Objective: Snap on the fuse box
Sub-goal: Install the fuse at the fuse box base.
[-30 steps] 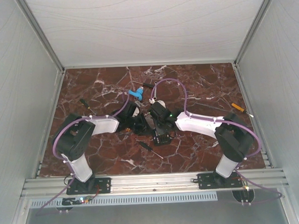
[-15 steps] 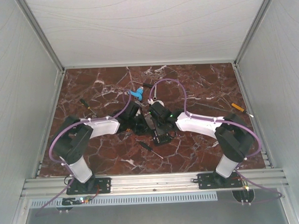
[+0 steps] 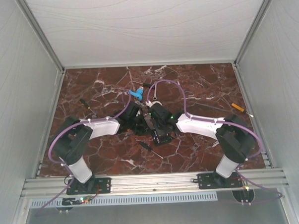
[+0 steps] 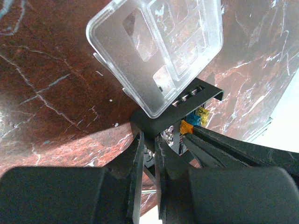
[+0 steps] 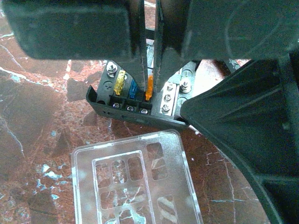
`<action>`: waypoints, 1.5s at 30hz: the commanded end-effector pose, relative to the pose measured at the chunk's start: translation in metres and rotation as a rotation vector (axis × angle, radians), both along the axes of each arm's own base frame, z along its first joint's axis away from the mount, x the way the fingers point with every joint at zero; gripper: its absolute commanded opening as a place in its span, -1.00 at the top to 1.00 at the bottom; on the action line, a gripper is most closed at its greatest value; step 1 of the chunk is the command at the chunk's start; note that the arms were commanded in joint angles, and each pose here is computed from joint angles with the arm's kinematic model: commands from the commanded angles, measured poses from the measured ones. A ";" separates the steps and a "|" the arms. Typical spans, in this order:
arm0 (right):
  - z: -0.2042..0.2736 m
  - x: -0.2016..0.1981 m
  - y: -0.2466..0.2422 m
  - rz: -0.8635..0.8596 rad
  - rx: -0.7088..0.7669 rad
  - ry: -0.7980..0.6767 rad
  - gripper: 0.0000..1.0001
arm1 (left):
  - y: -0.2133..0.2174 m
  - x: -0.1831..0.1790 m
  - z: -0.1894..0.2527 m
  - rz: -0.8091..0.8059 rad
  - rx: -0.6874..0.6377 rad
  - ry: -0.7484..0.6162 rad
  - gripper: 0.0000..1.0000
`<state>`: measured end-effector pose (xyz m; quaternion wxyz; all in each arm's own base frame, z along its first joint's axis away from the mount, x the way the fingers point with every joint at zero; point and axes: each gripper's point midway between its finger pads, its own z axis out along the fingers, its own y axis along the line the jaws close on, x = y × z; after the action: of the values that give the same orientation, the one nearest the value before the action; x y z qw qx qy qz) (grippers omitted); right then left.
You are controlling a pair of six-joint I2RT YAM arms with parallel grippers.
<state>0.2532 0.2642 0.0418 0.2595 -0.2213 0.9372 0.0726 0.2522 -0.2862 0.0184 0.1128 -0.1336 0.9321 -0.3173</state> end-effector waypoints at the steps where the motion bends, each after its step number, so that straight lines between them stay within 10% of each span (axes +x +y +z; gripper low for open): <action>1: -0.055 -0.034 -0.050 0.042 -0.232 0.175 1.00 | 0.011 -0.013 -0.009 0.004 0.041 0.049 0.92; 36: -0.078 -0.032 -0.073 0.000 -0.408 0.286 1.00 | 0.010 -0.020 -0.003 0.036 0.000 0.068 0.98; 45: -0.027 -0.027 -0.036 0.075 -0.235 0.179 0.87 | 0.007 -0.018 0.001 0.039 -0.020 0.063 0.94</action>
<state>0.2619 0.2692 0.0377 0.2253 -0.2447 0.9418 0.0479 0.2464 -0.2848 0.0195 0.1060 -0.1681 0.9241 -0.3264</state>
